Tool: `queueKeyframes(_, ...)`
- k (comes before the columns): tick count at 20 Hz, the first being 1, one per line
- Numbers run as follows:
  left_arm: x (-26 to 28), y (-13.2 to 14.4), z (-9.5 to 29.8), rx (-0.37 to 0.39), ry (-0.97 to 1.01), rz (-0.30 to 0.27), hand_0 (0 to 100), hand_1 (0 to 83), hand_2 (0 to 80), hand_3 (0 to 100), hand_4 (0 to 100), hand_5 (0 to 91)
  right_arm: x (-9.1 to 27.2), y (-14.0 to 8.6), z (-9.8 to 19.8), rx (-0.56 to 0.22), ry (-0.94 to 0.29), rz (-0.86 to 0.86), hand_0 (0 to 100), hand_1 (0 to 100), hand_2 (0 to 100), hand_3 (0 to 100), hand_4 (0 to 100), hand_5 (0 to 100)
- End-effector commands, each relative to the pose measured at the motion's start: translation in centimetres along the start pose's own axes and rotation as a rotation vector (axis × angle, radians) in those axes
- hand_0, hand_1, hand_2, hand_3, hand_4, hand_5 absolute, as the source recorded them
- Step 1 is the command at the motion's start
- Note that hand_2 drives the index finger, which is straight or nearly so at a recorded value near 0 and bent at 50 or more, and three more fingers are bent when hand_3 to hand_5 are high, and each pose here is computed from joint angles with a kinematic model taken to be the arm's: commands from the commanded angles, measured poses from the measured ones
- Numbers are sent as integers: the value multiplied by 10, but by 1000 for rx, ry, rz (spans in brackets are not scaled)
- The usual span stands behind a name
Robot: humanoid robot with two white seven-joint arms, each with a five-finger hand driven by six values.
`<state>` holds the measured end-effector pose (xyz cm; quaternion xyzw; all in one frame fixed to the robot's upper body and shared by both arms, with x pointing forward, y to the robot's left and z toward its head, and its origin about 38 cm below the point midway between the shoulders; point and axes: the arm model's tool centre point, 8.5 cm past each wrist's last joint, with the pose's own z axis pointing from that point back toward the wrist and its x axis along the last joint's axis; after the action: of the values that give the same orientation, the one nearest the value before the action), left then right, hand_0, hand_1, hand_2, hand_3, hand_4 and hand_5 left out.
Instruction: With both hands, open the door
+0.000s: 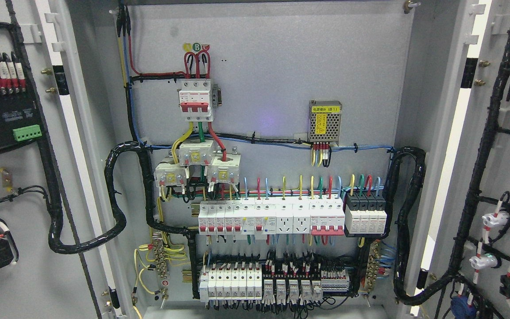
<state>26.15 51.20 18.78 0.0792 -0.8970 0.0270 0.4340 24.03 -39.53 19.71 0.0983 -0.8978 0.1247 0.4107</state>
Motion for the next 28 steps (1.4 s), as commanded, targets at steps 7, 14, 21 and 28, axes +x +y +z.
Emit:
queueKeyframes(7,-19,44,2,86,58,-91,0,0,0,0,33,0,13,-7,-4,18,-81,50,0,0,0,0,0,0)
queueKeyframes(14,-22,56,-7,102,86,-112,0,0,0,0,33,0,14,-10,-4,14,-83,60,0,0,0,0,0,0)
queueKeyframes(21,-25,65,-12,116,111,-124,0,0,0,0,32,0,20,-15,-5,3,-103,84,0,0,0,0,0,0)
queueKeyframes(28,-27,65,-11,113,118,-125,0,0,0,0,33,0,19,-12,-4,6,-109,76,0,0,0,0,0,0)
